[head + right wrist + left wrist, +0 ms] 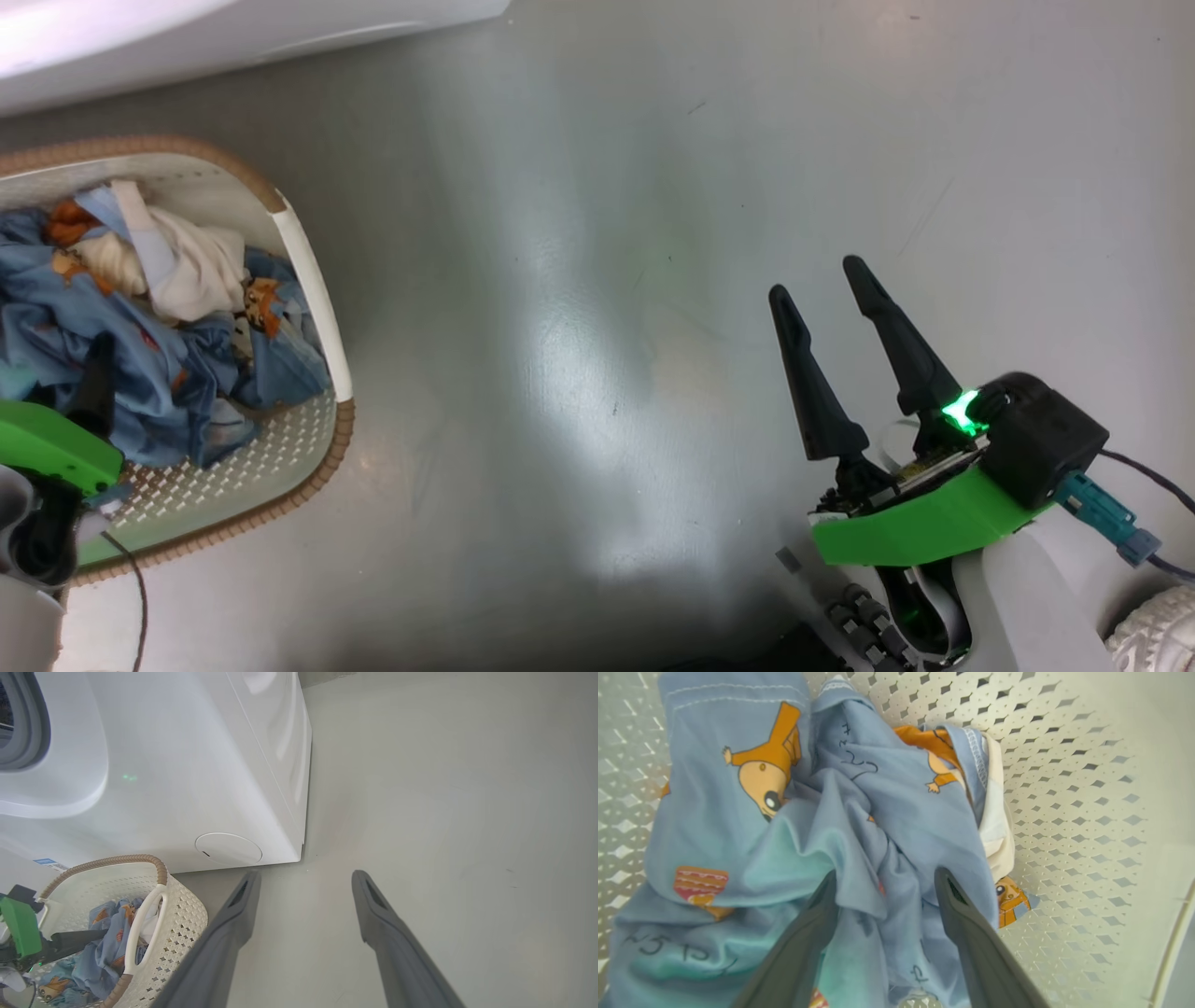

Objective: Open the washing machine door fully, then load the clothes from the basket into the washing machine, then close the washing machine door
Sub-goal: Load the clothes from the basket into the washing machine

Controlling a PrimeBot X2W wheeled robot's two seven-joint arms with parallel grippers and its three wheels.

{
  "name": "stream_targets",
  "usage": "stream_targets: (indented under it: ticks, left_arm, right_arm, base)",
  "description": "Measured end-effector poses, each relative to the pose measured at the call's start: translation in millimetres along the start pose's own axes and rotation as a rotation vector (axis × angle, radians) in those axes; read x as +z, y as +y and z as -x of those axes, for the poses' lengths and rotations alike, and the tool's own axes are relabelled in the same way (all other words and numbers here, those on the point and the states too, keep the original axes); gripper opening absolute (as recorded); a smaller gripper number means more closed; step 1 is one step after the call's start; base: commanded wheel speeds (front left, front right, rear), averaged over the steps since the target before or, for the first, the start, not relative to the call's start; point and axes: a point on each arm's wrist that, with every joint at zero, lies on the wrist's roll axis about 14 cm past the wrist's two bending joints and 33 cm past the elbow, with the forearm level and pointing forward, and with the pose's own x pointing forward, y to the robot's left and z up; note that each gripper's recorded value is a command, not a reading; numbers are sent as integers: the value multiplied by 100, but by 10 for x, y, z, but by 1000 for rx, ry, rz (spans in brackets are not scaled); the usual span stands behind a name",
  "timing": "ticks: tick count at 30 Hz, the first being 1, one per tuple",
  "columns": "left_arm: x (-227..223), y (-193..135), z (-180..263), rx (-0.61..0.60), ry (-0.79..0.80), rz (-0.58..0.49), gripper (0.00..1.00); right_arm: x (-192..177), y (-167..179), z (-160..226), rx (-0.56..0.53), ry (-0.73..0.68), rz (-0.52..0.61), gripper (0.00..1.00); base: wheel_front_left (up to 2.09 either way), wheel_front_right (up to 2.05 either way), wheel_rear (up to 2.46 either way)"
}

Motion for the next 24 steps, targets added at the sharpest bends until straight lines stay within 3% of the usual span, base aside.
stream_targets:
  ticks: [10,16,17,19,20,24]
  left_arm:
    - [-45,-68,-215,-29,62,-88,100]
    - [-150,165,-314,44,131,-145,100]
    - [-163,201,-325,57,139,-145,66]
    - [-166,224,-349,66,145,-156,27]
    - [-164,227,-361,68,147,-165,0]
    - [-119,203,-355,64,126,-182,0]
  right_arm:
    - [-145,-42,-26,-8,32,-7,100]
    - [-219,-89,-28,-19,49,-5,100]
    - [-228,-96,-28,-21,51,-5,100]
    - [-243,-104,-30,-23,54,-5,100]
    - [-253,-107,-30,-23,56,-6,100]
    - [-245,-97,-37,-22,52,-16,100]
  base:
    - [0,0,0]
    - [0,0,0]
    - [0,0,0]
    - [0,0,0]
    - [0,0,0]
    - [0,0,0]
